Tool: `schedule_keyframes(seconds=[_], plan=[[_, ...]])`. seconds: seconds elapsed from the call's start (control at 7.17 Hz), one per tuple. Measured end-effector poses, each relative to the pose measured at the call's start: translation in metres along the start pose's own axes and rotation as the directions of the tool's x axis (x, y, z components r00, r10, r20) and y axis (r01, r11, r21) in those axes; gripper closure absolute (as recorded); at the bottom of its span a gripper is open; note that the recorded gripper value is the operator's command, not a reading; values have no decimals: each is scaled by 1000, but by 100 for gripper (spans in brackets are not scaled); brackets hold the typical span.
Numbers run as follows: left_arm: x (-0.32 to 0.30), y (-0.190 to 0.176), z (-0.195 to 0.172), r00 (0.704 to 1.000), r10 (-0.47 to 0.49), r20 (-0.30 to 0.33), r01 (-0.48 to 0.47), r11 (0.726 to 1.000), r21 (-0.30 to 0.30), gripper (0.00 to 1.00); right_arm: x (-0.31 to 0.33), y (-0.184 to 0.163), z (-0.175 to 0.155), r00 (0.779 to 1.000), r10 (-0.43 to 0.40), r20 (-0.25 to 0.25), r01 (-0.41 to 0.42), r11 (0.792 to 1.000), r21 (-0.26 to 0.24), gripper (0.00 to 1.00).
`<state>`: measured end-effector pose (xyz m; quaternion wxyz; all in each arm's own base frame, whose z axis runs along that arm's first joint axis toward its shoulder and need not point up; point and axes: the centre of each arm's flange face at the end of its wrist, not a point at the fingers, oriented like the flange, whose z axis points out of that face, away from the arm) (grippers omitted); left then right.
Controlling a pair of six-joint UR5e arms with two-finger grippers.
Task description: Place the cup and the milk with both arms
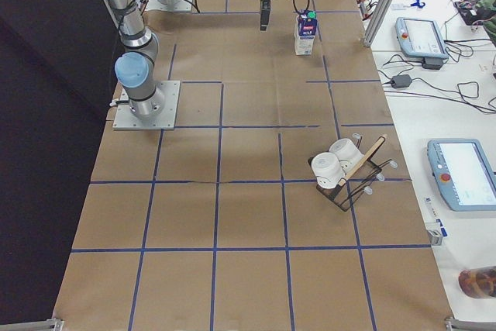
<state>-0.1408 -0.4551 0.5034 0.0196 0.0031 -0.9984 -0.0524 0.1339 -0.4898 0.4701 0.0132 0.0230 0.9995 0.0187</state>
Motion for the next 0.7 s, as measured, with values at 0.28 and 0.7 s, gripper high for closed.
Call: schedule_keyframes(seconds=[0.28,0.7], plan=[[0,-1,1,1000,-1,0,1,1000,-1,0,0,-3,4,1000,-2,2,2,1000,-7,0],[-1,-2,2,1000,0,6,0,1000,-4,0,0,-5,2,1000,-1,3,1,1000,11,0]])
